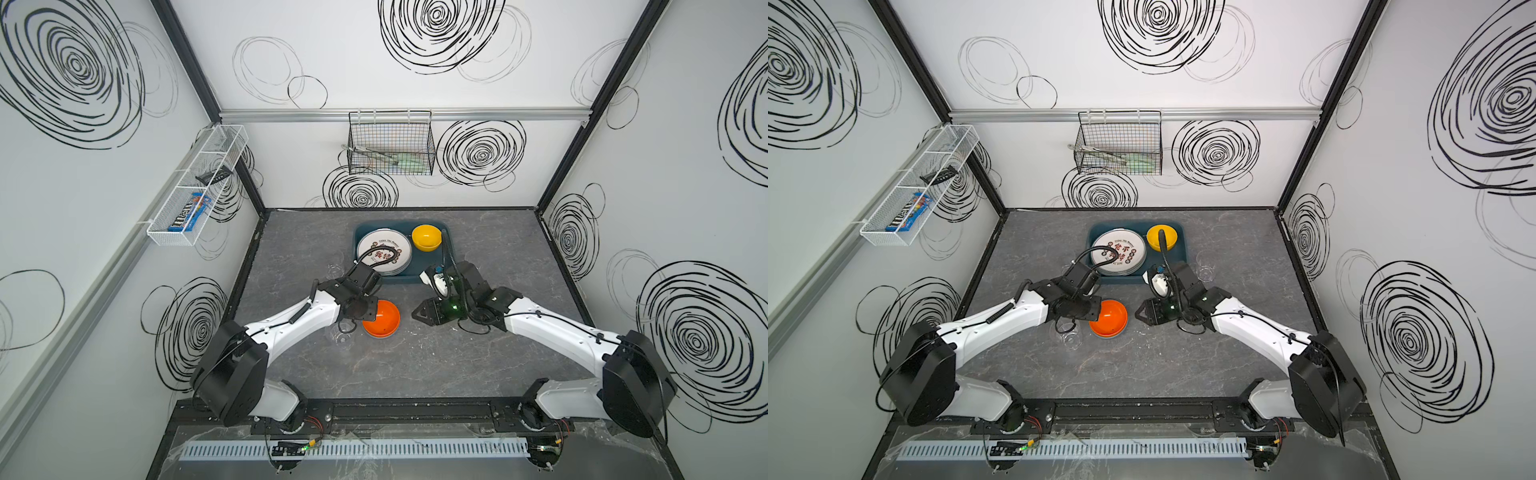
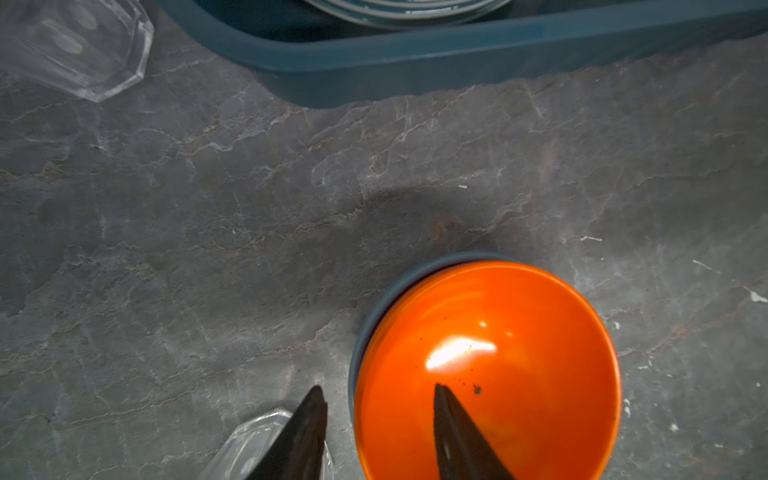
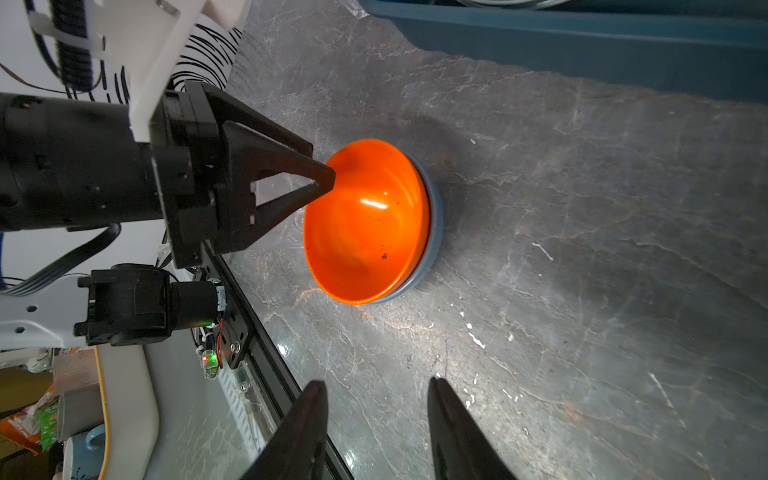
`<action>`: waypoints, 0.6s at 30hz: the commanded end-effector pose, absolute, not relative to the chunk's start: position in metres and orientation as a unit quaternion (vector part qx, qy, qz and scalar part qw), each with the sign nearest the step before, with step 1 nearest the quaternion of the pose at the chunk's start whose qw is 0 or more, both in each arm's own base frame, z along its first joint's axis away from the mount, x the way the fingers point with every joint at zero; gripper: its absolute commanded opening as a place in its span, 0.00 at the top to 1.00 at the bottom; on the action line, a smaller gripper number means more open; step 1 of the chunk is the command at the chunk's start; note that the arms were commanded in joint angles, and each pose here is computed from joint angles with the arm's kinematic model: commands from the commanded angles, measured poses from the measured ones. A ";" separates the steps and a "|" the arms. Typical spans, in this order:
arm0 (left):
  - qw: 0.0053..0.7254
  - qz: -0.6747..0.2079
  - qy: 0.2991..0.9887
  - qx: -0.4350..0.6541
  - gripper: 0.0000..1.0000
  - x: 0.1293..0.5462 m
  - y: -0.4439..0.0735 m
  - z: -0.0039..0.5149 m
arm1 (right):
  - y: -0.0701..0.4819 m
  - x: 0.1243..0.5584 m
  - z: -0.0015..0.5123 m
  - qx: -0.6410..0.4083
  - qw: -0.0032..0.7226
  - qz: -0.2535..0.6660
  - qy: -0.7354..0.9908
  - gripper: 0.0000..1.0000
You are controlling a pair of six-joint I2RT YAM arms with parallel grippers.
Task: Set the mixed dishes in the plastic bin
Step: 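Move the right gripper back to the orange bowl on the stack, then pinch the orange bowl's rim with the right gripper while the left braces it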
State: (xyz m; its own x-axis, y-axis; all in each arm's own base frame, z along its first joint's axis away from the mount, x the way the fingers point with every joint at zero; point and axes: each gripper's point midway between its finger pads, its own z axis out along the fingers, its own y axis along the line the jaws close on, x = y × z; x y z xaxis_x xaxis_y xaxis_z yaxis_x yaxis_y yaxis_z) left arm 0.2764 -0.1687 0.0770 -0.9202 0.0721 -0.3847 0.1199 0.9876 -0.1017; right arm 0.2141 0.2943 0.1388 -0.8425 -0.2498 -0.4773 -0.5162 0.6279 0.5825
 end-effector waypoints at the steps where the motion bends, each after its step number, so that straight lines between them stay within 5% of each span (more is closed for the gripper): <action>1: 0.209 -0.049 0.975 0.054 0.57 0.286 -0.170 0.083 | 0.295 0.216 0.139 -0.217 0.189 0.372 0.883 0.56; 18: 0.192 -0.043 0.978 0.062 0.80 0.281 -0.171 0.068 | 0.293 0.220 0.132 -0.204 0.186 0.363 0.890 0.56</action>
